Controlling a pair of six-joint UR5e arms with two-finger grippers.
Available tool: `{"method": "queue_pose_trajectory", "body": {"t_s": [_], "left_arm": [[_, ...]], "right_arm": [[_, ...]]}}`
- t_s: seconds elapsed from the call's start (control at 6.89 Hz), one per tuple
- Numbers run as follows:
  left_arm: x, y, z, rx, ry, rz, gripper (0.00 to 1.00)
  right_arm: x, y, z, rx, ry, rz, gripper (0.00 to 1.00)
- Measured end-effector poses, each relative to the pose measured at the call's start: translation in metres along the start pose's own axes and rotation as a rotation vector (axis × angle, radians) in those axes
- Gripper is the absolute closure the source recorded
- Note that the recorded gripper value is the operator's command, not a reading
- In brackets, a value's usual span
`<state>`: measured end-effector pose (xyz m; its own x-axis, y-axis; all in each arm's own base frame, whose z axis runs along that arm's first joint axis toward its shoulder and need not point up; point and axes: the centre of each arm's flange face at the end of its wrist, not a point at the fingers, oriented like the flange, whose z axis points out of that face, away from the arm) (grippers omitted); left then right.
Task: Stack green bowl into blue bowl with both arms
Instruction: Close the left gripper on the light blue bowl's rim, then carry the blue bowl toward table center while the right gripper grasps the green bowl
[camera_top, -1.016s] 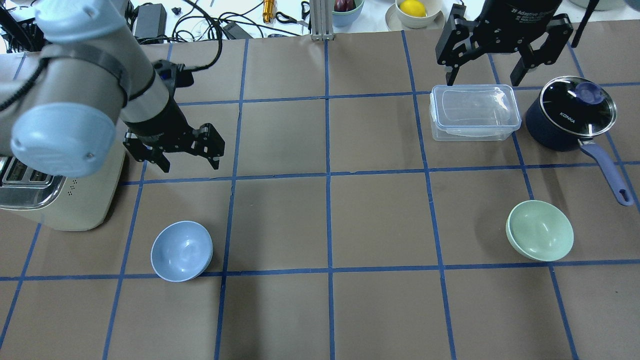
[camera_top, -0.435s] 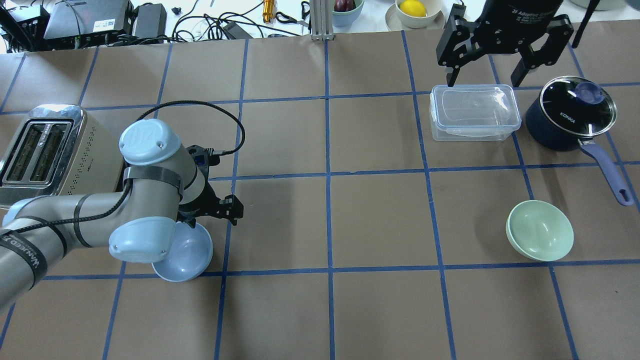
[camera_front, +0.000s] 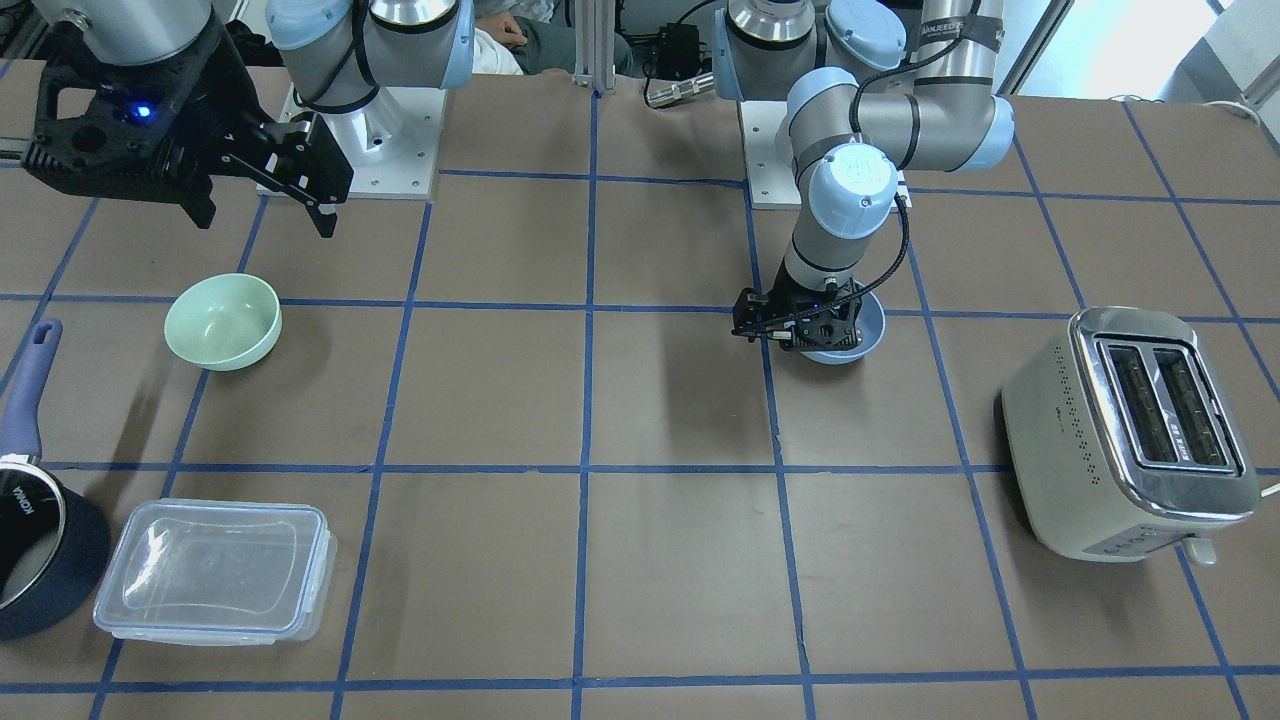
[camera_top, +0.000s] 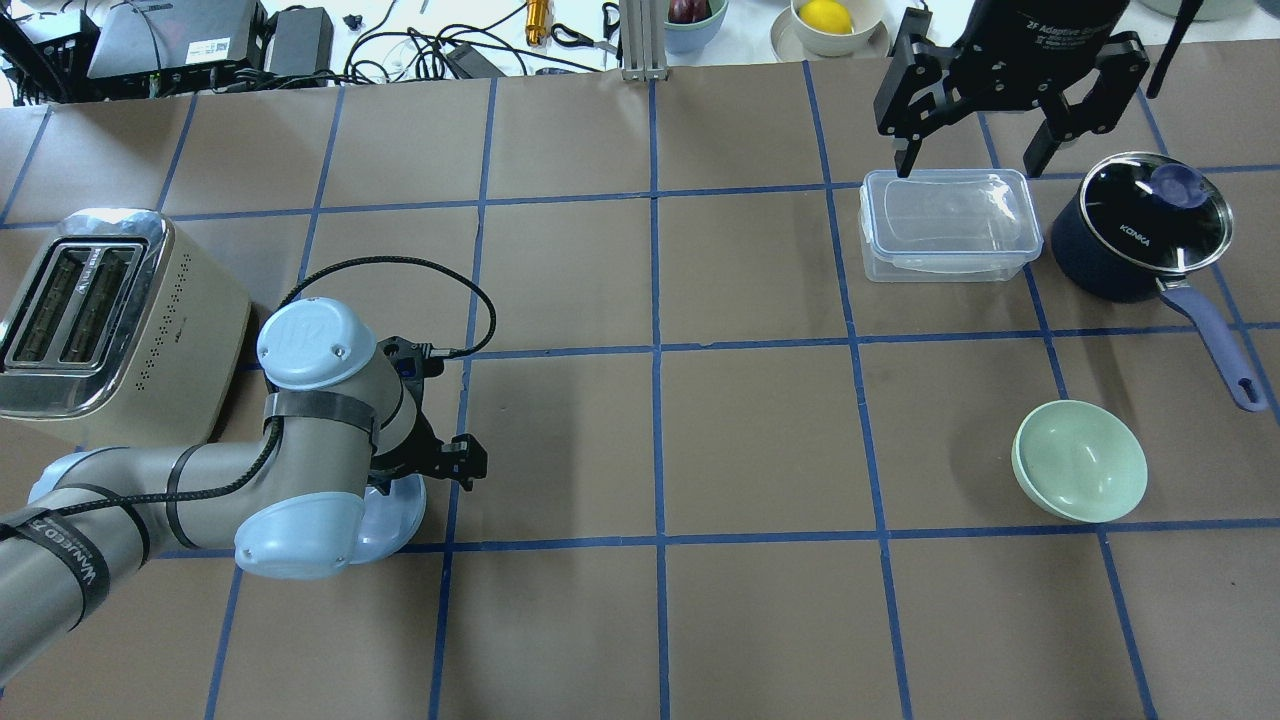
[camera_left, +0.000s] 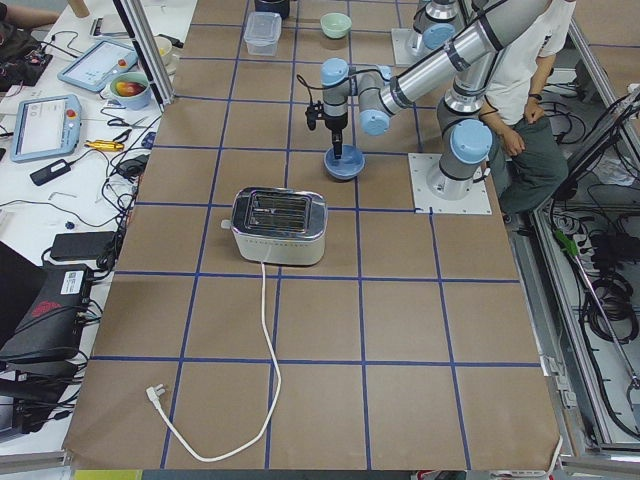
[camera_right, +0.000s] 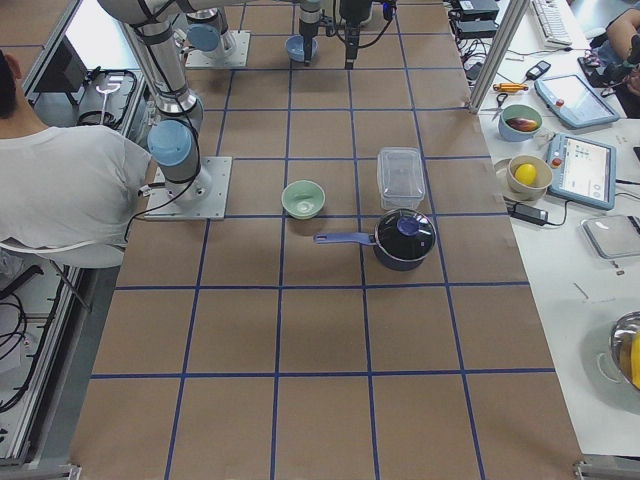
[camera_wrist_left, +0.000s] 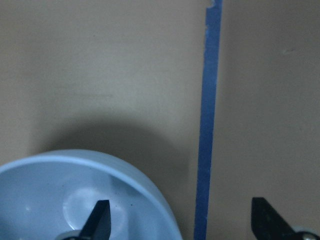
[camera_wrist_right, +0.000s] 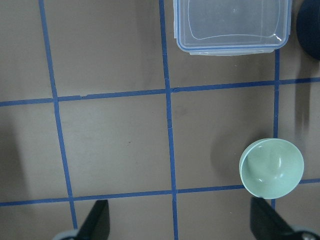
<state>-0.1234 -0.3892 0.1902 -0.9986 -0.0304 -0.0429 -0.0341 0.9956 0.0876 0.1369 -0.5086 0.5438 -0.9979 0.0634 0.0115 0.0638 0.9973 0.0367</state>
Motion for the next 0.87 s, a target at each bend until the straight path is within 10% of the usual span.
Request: {"method": "queue_pose_trajectory", "body": {"t_s": [0.15,0.29,0.87], "left_arm": [[0.001,0.005,0.001,-0.003,0.001,-0.003,0.85],[0.003,0.008,0.002,-0.005,0.005,-0.004,1.0],[0.005,-0.007,-0.027,0.081,0.003,0.004,1.0]], "right_arm": [[0.0,0.0,0.0,-0.004,0.0,0.0,0.0],[0.0,0.001,0.001,-0.006,0.0,-0.001,0.0],[0.006,-0.003,0.003,-0.011,0.004,-0.045,0.0]]}}
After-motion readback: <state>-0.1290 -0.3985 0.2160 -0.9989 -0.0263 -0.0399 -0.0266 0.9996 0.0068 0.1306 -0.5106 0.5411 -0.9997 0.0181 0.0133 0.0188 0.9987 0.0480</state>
